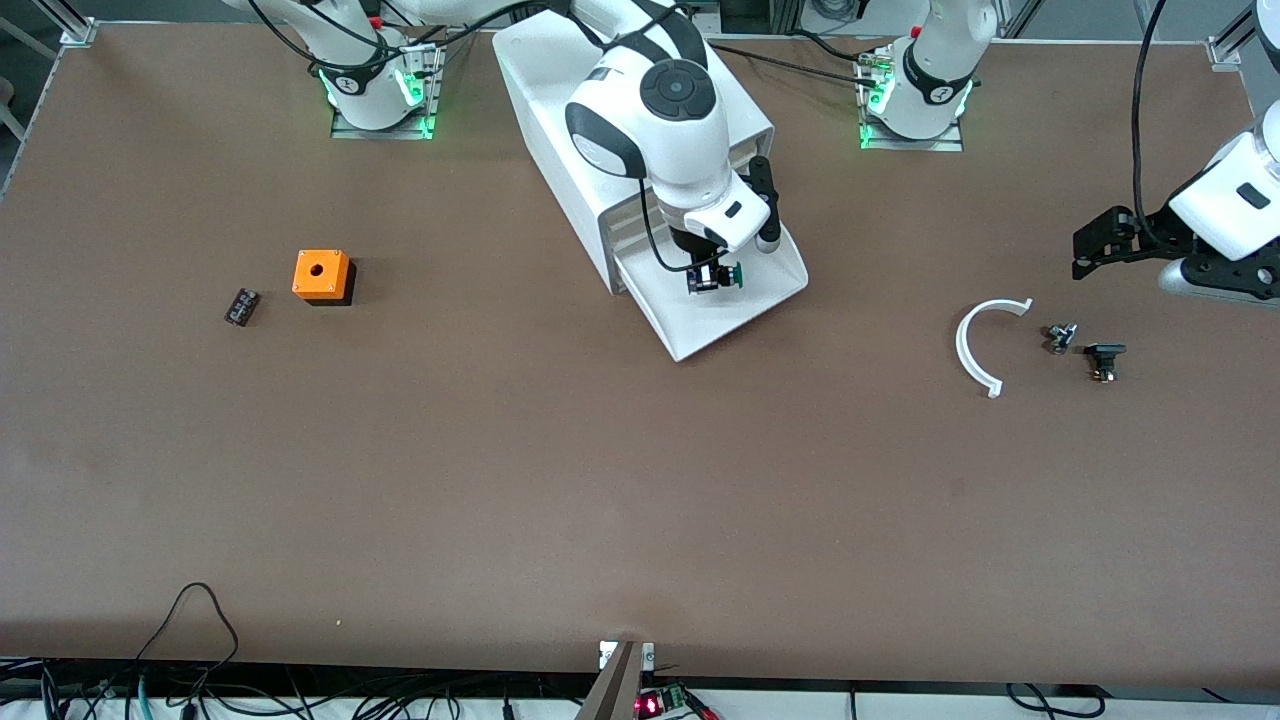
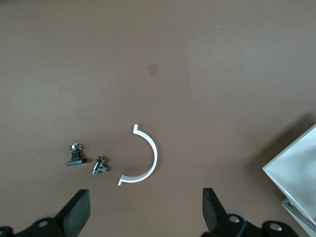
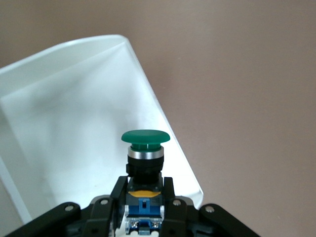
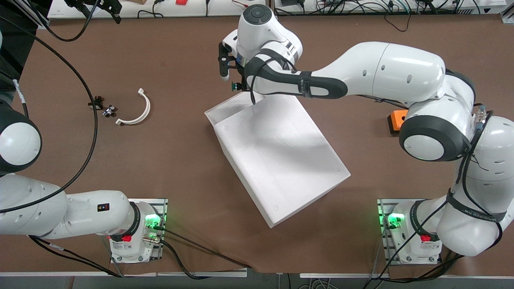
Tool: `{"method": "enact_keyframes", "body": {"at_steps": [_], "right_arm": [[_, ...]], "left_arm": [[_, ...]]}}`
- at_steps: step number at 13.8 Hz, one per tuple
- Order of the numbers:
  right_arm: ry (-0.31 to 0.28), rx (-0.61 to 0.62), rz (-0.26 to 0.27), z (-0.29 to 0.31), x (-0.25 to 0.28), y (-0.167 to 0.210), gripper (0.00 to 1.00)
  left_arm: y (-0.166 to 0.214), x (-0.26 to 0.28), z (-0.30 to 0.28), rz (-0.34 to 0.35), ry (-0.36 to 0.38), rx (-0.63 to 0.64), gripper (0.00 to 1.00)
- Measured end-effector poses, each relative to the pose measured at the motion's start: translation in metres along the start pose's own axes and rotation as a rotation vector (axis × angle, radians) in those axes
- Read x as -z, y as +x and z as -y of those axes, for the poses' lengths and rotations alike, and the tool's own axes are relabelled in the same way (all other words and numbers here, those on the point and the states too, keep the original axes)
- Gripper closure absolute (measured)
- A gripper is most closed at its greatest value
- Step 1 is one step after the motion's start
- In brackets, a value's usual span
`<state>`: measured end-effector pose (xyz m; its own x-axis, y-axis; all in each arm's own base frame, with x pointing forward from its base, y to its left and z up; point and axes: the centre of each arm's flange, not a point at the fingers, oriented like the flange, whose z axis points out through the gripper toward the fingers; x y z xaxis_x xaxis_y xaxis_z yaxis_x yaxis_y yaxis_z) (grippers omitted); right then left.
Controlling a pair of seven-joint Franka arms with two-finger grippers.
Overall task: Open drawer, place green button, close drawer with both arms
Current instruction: 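Lower the green button into the drawer and open the right gripper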
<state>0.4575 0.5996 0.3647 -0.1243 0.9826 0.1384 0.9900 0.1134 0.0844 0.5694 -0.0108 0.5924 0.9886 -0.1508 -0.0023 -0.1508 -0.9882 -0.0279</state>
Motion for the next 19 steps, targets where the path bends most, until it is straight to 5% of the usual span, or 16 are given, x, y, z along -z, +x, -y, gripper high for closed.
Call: {"method": "enact_keyframes", "body": {"at_steps": [5, 10, 16, 19], "right_arm": [[0.005, 0.114, 0.069, 0.013, -0.040, 0.005, 0.67], [0.016, 0.161, 0.109, 0.030, -0.062, 0.011, 0.63], [-0.011, 0.122, 0.086, 0.025, -0.047, 0.017, 0.06], [-0.109, -0.022, 0.019, -0.010, 0.020, 0.009, 0.00]], "left_arm": [[0.004, 0.006, -0.001, -0.040, 0.004, 0.019, 0.00], [0.004, 0.006, -0.003, -0.039, 0.001, 0.173, 0.00], [0.003, 0.004, -0.001, -0.025, 0.000, 0.195, 0.00], [0.009, -0.018, 0.000, 0.014, -0.005, 0.193, 0.00]]}}
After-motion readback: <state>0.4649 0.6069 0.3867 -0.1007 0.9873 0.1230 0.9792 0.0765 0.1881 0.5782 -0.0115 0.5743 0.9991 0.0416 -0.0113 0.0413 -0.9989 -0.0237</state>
